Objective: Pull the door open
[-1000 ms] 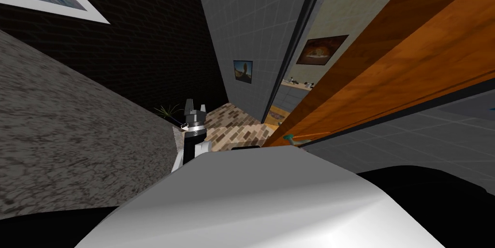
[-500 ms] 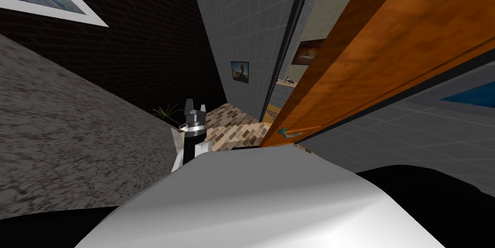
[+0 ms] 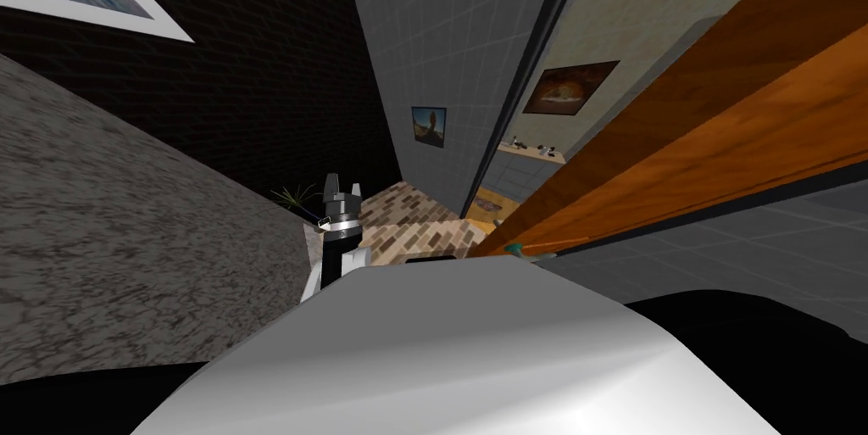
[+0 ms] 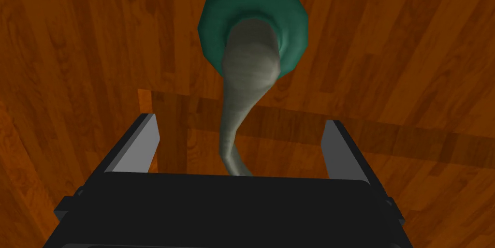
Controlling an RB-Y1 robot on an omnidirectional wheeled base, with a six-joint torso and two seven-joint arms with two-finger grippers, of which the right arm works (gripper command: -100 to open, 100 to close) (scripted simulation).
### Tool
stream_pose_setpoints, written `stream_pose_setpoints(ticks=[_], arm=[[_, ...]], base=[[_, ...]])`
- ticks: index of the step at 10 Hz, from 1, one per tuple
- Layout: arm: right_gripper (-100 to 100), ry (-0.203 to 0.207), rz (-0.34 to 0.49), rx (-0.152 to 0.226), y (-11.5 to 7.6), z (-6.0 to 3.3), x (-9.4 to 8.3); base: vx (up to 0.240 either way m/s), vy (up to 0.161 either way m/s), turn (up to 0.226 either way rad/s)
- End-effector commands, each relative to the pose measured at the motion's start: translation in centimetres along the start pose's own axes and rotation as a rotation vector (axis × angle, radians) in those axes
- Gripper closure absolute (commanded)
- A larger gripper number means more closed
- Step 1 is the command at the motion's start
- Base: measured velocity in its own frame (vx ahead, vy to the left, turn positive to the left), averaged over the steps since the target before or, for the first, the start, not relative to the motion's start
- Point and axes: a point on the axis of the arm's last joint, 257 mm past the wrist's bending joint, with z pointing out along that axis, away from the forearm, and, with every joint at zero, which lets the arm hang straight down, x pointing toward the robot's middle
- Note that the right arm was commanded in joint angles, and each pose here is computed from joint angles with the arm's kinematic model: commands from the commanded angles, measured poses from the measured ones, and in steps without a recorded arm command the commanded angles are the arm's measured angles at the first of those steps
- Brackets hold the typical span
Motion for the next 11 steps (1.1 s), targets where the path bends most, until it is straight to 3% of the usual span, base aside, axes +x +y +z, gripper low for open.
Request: stream_pose_setpoints(ticks=[1,2,3,8,11], arm=[[-100,-0.008,0.002,-0.021,0.5,0.84,-0.6],[-100,-0.005,0.0,-0.012,0.3,0.43,-0.3],[100,-0.005,0.0,-0.012,0.3,0.43,-0.3],[100,-0.005,0.0,-0.012,0.3,0.43,-0.3],[100,-0.04,0.002,0.014,-0.4,-0.72,-0.5]], base=[[0.253,0.023,0.1],[0.126,0.0,0.029],[-0.019,0.002,-0.022],[-0.022,-0.003,0.001],[-0.081,-0.031,0.218]])
